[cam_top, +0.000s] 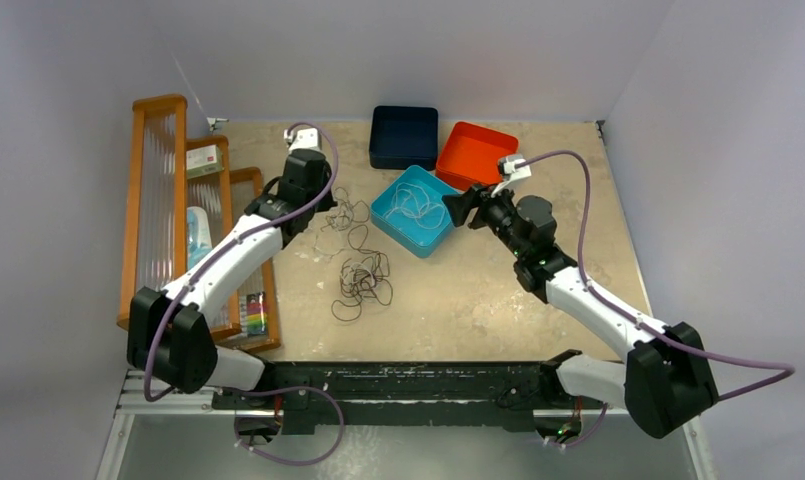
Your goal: Untangle the cables
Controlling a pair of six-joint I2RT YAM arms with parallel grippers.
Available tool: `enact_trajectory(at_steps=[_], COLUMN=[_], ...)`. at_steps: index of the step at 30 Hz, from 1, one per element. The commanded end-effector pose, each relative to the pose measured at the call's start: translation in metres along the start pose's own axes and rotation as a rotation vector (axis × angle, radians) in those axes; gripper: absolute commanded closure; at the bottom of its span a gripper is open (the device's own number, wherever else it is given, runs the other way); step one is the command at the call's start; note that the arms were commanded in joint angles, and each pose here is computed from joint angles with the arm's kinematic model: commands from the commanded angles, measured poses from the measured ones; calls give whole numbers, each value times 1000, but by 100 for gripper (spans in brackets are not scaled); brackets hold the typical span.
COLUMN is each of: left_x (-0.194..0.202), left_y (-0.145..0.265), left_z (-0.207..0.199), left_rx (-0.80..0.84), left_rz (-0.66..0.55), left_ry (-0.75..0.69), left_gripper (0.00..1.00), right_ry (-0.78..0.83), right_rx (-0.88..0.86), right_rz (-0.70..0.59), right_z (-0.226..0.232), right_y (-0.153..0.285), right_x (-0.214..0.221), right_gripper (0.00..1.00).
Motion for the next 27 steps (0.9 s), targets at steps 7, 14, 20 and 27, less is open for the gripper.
enact_trajectory(at_steps=[7,14,20,27], left_x=[-60,-78,-101,-127], left_y=[50,78,101,130], left_z=[-23,-25,-28,-36], left_rx=[169,222,245,320], left_rz=[-131,-168,-225,-305], left_ry=[-47,-55,-35,-2], left_gripper=[100,100,100,100], right_ry=[118,173,200,202], right_rx=[-152,-350,-469,-581], right_rz=[-100,-156,-150,-182], right_z=[25,51,69,104], right_y=[-5,-4,-21,-50], right_x=[-39,-47,-48,-55], right_gripper=[31,30,29,29])
Point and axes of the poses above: each gripper's point midway between its finger pads, its own y axis back along the fingers, its own z axis along the line the jaws close on, x = y × z, the point moved 4 cm from there along y, back along the fingers, and after that the axes turned 3 degrees about y, right-handed, at the moved point
